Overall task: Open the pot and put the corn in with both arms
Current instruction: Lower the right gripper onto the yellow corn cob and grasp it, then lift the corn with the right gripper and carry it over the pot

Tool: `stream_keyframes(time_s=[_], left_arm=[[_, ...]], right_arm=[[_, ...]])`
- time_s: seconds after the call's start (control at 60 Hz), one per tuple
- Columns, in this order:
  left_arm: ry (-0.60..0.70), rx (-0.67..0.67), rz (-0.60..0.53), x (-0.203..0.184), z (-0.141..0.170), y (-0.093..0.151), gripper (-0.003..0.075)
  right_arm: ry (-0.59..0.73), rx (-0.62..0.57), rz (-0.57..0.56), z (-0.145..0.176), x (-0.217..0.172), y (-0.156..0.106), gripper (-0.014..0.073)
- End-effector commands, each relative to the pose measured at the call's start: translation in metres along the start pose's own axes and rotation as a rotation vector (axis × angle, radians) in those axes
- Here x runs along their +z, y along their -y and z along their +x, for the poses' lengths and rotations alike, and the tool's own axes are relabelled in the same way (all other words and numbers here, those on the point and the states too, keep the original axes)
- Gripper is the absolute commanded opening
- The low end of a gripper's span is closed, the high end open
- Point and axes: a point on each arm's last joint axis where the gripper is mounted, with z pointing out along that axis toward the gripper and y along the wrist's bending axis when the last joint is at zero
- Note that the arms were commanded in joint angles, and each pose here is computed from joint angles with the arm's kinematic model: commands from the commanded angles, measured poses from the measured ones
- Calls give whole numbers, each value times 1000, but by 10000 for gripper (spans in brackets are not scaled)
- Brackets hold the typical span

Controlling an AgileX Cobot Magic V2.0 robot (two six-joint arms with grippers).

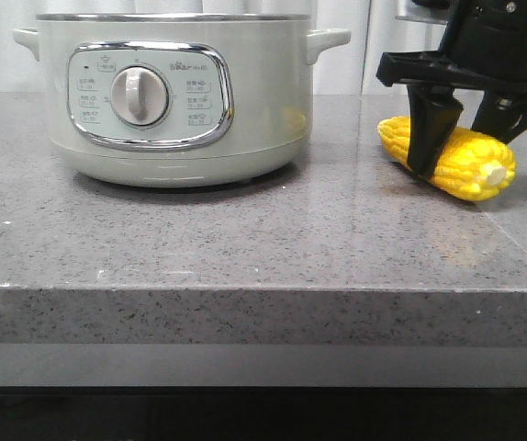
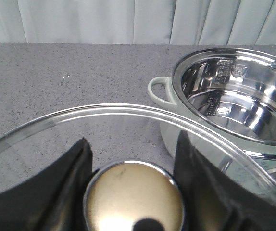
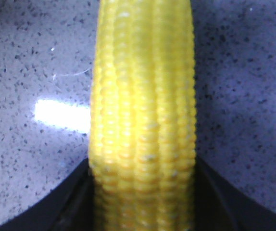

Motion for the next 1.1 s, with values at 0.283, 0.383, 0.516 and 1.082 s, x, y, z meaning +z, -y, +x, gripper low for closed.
stream_keyframes(time_s=[0.283,0.383,0.516,1.082], left_arm=[[199,-11,12,-11,-25,1,262],[199,-11,12,-11,-25,1,262],[201,-11,12,-11,-25,1,262],[221,-11,13,-11,-27,1,262]], right_arm=[[151,-70,-39,-15,-89,-17,274],[229,-100,-55,-10,-117,-23,274],[357,-151,-79,-2,-150,-32,274],[621,-347,-262,-15,-188,-109,274]])
